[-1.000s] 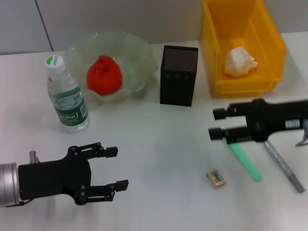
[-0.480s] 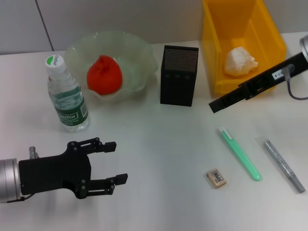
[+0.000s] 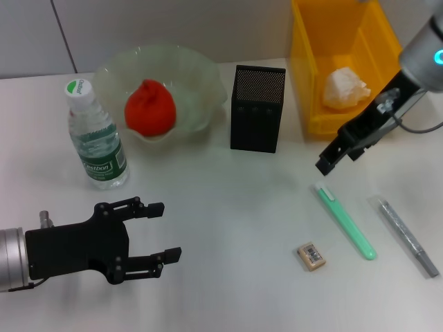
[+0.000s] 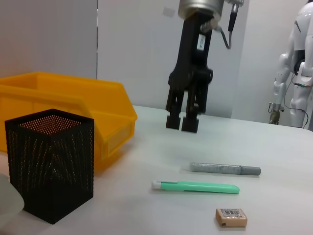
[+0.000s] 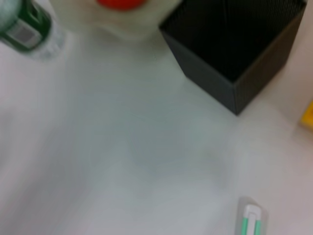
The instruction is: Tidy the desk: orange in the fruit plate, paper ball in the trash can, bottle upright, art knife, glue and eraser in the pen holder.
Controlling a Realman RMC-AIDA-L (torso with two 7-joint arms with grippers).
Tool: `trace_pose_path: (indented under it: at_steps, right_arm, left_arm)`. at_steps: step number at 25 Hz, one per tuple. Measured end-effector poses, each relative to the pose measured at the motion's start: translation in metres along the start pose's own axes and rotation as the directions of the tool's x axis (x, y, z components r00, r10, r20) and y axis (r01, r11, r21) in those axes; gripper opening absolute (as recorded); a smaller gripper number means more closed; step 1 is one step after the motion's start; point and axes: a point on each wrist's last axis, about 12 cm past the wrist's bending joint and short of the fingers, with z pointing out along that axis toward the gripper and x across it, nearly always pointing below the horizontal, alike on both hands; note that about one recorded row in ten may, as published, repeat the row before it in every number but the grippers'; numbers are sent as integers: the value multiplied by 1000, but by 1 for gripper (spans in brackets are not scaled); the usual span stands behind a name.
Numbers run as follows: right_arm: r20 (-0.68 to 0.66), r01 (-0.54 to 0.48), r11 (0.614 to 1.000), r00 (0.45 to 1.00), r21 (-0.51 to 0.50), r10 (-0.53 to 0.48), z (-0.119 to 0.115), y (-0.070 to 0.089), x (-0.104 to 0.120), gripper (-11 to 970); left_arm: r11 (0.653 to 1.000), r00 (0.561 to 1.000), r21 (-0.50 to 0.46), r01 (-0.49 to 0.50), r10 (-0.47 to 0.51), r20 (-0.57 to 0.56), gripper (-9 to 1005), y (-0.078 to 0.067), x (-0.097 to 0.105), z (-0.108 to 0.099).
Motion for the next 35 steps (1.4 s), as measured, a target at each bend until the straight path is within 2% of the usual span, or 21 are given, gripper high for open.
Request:
trace_pose_path:
  at_steps: [13, 18, 35]
  right_arm:
    - [-67, 52, 992, 997, 113, -44, 42, 14, -10, 717]
    - [-76, 49, 991, 996, 122, -40, 55, 14, -8, 716]
    - [-68, 55, 989, 997, 135, -46, 65, 13, -10, 714]
  left_arm:
    - [1000, 1000, -15, 1, -1, -7, 802, 1, 1, 0]
    - [1000, 1000, -20, 0, 0, -10, 802, 2, 1, 0]
    - [1000, 1000, -24, -7, 7, -13, 802, 5, -1, 1]
